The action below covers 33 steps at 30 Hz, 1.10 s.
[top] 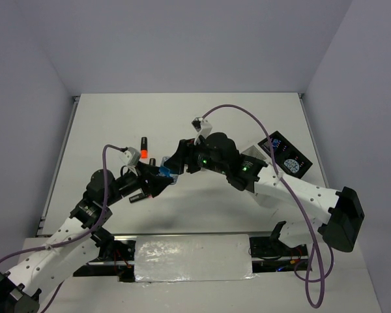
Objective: Sort the stationery into containers
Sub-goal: Place the stationery in the storage box.
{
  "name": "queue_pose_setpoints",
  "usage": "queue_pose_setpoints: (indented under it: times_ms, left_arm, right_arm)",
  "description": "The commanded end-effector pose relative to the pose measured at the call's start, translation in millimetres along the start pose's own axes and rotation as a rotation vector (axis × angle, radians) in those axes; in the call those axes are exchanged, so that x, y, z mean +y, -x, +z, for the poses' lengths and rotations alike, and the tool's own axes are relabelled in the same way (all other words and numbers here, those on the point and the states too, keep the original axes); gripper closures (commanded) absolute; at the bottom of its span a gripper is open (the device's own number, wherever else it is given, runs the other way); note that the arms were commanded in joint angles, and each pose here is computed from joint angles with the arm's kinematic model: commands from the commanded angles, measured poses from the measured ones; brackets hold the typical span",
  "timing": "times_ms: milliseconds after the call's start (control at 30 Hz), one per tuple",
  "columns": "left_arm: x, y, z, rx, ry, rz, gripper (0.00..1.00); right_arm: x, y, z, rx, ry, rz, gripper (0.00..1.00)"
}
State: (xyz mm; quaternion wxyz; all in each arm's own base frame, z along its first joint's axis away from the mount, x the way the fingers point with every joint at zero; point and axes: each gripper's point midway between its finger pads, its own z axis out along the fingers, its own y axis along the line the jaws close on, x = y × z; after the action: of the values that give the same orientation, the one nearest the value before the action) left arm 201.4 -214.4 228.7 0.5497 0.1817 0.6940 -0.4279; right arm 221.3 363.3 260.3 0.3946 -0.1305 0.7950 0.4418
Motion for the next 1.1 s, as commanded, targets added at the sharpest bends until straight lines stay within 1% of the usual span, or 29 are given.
queue_pose_setpoints:
  times_ms: [0,33,67,100,133,167,233,300,333,367,400,433,467,500,533,567,600,633,667,700,733,800,833,900,967,1033,1067]
  left_arm:
    - [-28,62,-2,-0.181,-0.084,0.1,1.0]
    - [-29,62,-2,-0.182,-0.084,0.1,1.0]
    - [-29,63,-3,-0.185,-0.084,0.102,0.88]
    - [-29,62,-4,-0.185,-0.082,0.102,0.73]
    - [-26,62,-4,-0.189,-0.066,0.094,0.51]
    - [-27,64,-6,-0.198,-0.062,0.089,0.2]
    - [-24,68,-11,-0.217,-0.033,0.079,0.01]
    - [-19,67,-14,-0.208,0.003,0.057,0.01]
    - [-15,70,-15,-0.218,0.038,0.032,0.01]
    - [-15,78,-17,-0.225,0.059,0.018,0.01]
    - [-10,78,-17,-0.216,0.095,-0.004,0.01]
    - [7,70,-19,-0.172,0.196,-0.057,0.01]
    - [7,82,-22,-0.18,0.23,-0.066,0.01]
    - [14,78,-25,-0.147,0.285,-0.092,0.01]
    - [28,75,-33,-0.103,0.393,-0.115,0.01]
    - [34,73,-38,-0.083,0.447,-0.132,0.01]
    - [40,71,-43,-0.066,0.504,-0.16,0.01]
    - [46,64,-52,-0.01,0.571,-0.172,0.01]
    - [52,65,-57,-0.004,0.619,-0.167,0.01]
    - [54,62,-59,0.023,0.633,-0.154,0.01]
    - [54,61,-65,0.046,0.646,-0.149,0.01]
    - [54,57,-69,0.073,0.657,-0.127,0.01]
    - [54,58,-73,0.074,0.661,-0.12,0.01]
    - [57,53,-79,0.097,0.684,-0.103,0.01]
    - [60,50,-84,0.095,0.697,-0.096,0.01]
    - [59,48,-83,0.099,0.69,-0.099,0.01]
    - [59,46,-82,0.108,0.684,-0.095,0.01]
  right_arm:
    - [24,-9,3,0.028,0.109,-0.009,0.88]
    - [27,-8,5,0.024,0.132,-0.012,0.94]
    - [34,-6,4,0.029,0.175,-0.018,0.99]
    - [34,-5,4,0.028,0.183,-0.023,1.0]
    - [32,-3,4,0.023,0.184,-0.025,1.0]
    - [28,3,2,0.0,0.185,-0.023,1.0]
    - [19,15,-3,-0.035,0.183,-0.007,1.0]
    - [9,21,-6,-0.05,0.158,-0.007,1.0]
    - [4,31,-13,-0.083,0.139,-0.027,1.0]
    - [-7,32,-17,-0.088,0.094,-0.033,1.0]
    - [-29,47,-22,-0.144,0.007,-0.035,1.0]
    - [-36,62,-35,-0.198,-0.034,-0.047,1.0]
    - [-56,62,-44,-0.204,-0.113,-0.068,1.0]
    - [-78,84,-66,-0.298,-0.216,-0.069,1.0]
    - [-100,82,-78,-0.297,-0.304,-0.084,1.0]
    - [-115,87,-92,-0.331,-0.377,-0.086,1.0]
    - [-139,105,-124,-0.434,-0.52,-0.08,1.0]
    - [-162,98,-141,-0.429,-0.638,-0.076,1.0]
    - [-179,99,-160,-0.459,-0.738,-0.063,1.0]
    - [-207,105,-198,-0.539,-0.92,-0.025,1.0]
    - [-224,94,-216,-0.537,-1.023,0.021,1.0]
    - [-243,91,-250,-0.594,-1.144,0.071,1.0]
    - [-261,88,-270,-0.615,-1.218,0.11,1.0]
    - [-267,88,-290,-0.668,-1.249,0.142,1.0]
    - [-278,88,-310,-0.718,-1.308,0.173,1.0]
    - [-287,89,-323,-0.741,-1.363,0.188,1.0]
    - [-293,88,-322,-0.723,-1.383,0.197,1.0]
